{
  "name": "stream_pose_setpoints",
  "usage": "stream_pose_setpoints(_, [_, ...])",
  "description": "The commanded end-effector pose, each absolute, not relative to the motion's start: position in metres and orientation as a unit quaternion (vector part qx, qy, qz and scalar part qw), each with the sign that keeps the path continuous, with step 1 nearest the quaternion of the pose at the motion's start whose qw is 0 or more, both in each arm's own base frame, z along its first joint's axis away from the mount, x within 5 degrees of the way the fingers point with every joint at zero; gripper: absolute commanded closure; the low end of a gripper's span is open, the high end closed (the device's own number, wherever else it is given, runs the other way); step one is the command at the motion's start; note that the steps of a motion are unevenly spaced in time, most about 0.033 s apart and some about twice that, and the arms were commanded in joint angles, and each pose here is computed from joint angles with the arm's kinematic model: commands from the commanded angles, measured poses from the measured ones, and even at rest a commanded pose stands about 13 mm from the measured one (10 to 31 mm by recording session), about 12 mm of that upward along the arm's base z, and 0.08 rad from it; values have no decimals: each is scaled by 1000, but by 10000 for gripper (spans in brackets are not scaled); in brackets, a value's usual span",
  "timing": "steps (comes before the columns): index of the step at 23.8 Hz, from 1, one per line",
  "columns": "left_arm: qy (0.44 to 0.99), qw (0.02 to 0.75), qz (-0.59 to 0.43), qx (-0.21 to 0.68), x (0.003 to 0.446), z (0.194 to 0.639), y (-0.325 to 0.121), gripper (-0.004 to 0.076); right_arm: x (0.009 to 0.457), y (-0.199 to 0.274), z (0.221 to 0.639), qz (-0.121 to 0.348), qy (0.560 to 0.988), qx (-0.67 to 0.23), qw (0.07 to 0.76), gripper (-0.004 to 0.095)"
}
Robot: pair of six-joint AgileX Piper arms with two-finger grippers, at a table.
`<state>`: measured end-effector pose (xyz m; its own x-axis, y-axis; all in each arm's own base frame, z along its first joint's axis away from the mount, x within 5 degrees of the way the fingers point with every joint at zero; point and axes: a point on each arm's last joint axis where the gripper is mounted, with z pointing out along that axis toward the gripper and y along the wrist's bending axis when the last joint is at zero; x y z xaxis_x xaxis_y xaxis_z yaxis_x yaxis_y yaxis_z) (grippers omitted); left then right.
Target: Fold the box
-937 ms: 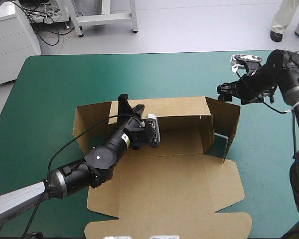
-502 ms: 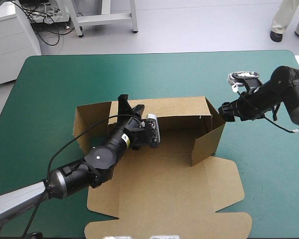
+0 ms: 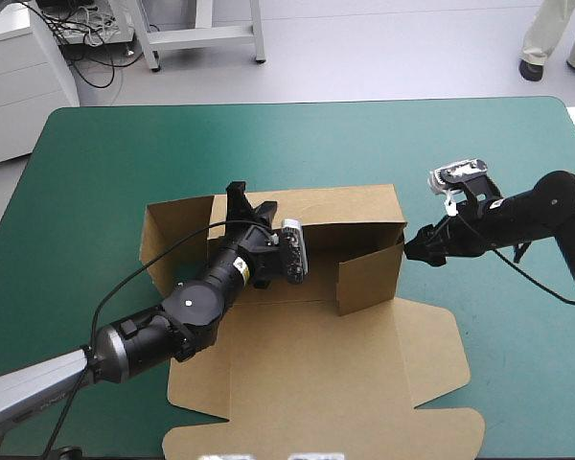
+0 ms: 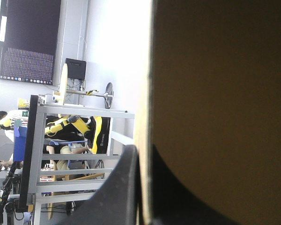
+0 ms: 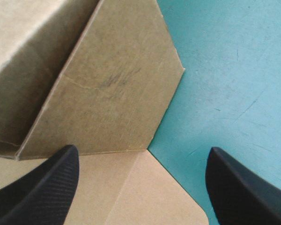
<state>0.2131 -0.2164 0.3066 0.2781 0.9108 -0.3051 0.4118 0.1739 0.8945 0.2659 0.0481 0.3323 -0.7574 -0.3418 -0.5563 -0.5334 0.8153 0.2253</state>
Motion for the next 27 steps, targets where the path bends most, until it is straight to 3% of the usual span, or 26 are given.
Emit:
stream_pose_setpoints(1, [564, 552, 234, 568, 211, 323, -212, 756, 261, 52, 351, 215, 899, -243, 294, 218])
stream_pose_setpoints(10, [571, 525, 236, 586, 218, 303, -222, 756, 257, 52, 350, 218, 897, -253, 290, 219])
stream_pose_setpoints(14, [570, 519, 235, 592, 220, 298, -224, 756, 256, 57, 339, 243, 883, -269, 299, 218])
stream_pose_setpoints(27, [565, 521, 232, 596, 219, 298, -226, 755, 261, 94, 341, 176, 847, -343, 365, 218])
